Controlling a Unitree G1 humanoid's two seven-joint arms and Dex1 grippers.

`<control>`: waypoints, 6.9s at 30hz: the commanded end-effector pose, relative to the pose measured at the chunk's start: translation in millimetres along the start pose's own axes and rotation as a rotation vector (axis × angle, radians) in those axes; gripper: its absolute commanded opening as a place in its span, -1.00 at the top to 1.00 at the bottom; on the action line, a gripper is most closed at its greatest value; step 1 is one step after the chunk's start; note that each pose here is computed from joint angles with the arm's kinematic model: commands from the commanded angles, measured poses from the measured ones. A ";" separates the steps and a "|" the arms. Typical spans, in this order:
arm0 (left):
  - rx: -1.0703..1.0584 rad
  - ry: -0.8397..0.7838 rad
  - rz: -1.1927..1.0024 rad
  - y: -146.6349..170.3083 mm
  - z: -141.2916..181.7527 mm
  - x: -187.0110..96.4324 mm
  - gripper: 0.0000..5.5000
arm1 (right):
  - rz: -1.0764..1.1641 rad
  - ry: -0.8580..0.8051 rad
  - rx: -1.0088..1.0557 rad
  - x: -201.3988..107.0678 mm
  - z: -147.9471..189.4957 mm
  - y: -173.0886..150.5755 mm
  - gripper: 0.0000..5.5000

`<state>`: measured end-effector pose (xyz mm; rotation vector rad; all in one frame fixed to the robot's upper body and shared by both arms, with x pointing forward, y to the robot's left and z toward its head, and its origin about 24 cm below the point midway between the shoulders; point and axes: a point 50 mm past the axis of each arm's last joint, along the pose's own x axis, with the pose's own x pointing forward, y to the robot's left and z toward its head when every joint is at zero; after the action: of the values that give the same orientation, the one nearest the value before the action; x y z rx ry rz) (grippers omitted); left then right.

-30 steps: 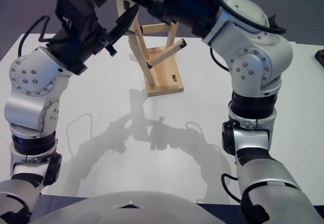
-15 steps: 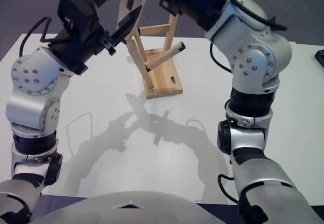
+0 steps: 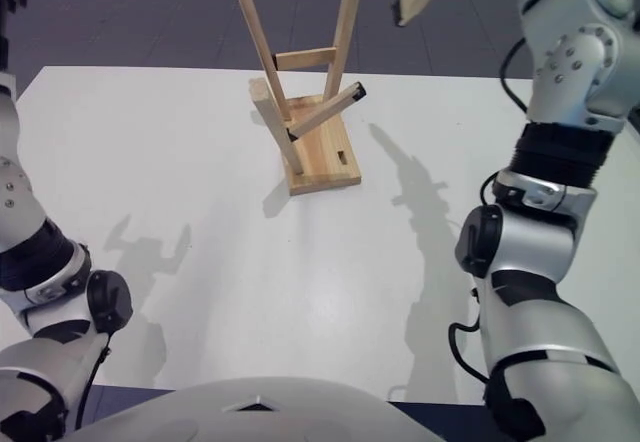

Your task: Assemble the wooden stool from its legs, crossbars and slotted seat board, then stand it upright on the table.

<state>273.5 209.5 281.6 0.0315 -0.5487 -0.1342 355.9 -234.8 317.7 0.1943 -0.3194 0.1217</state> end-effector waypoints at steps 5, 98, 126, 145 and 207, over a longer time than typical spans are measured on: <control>-0.098 0.273 0.027 -13.1 -63.2 -34.8 -0.96 | 0.007 0.295 -0.086 -25.7 -67.3 -2.3 0.63; 0.356 0.366 -0.487 -153.5 -56.4 28.5 -0.96 | -0.201 0.625 0.033 -98.1 -193.7 41.0 0.63; 0.569 0.395 -0.594 -191.4 -108.8 13.4 -0.96 | -0.169 0.605 0.053 -94.8 -193.0 50.7 0.63; 0.539 0.306 -0.516 -199.1 -98.9 24.5 -0.96 | -0.157 0.586 0.072 -92.5 -191.2 53.0 0.63; 0.757 0.127 -0.838 -196.6 -110.3 -4.2 -0.96 | -0.108 0.602 0.062 -96.0 -194.1 54.0 0.63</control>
<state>307.8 24.8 174.8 0.9758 -0.3863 -0.6713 322.7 -144.3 159.8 0.2417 0.0725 0.1143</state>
